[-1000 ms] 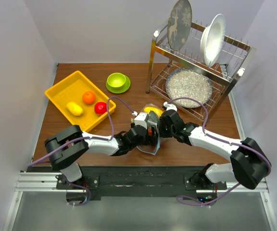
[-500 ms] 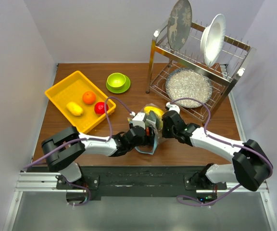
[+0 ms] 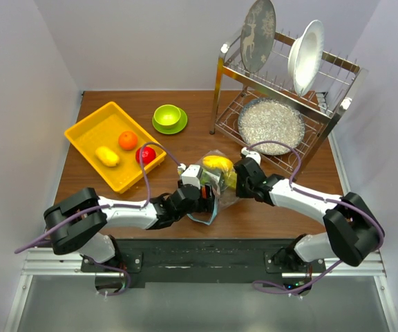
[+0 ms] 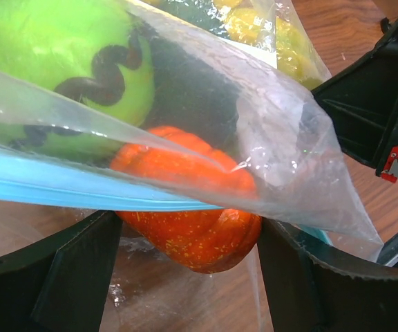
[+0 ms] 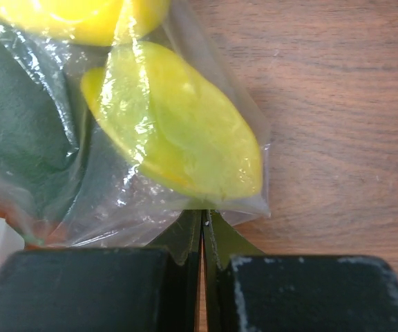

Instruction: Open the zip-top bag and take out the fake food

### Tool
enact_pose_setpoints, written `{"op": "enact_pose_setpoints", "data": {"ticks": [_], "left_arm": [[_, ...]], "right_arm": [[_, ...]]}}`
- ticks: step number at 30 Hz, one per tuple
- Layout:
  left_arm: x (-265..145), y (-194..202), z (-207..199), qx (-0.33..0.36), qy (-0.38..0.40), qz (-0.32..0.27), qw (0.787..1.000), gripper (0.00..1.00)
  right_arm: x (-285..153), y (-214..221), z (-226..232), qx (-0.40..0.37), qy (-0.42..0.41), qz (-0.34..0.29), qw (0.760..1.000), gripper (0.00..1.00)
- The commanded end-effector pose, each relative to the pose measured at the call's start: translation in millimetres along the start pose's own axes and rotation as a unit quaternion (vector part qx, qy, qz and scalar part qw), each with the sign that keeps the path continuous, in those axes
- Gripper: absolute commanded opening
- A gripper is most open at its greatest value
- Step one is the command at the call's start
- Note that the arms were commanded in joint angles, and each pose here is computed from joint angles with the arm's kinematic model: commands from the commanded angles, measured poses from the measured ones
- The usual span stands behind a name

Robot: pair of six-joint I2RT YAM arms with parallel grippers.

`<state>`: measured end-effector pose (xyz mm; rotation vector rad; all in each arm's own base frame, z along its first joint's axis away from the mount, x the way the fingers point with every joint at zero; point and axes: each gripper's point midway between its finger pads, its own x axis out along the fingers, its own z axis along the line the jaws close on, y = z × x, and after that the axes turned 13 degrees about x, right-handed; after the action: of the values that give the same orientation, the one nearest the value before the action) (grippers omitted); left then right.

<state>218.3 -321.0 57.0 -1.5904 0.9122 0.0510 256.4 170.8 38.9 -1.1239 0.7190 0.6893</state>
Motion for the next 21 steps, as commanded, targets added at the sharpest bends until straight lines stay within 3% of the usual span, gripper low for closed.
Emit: {"op": "enact_pose_setpoints", "data": {"ticks": [1, 12, 21], "left_arm": [[-2, -7, 2, 0.000, -0.006, -0.014, 1.000, 0.77], [-5, -23, 0, 0.004, -0.009, -0.029, 1.000, 0.94], [-10, -36, -2, -0.005, -0.010, -0.048, 0.999, 0.96]], "right_arm": [[-2, -17, 14, 0.011, -0.018, -0.020, 1.000, 0.00], [-1, -16, 3, 0.001, -0.003, -0.020, 1.000, 0.00], [-1, -16, 1, -0.001, -0.001, -0.020, 1.000, 0.00]]}}
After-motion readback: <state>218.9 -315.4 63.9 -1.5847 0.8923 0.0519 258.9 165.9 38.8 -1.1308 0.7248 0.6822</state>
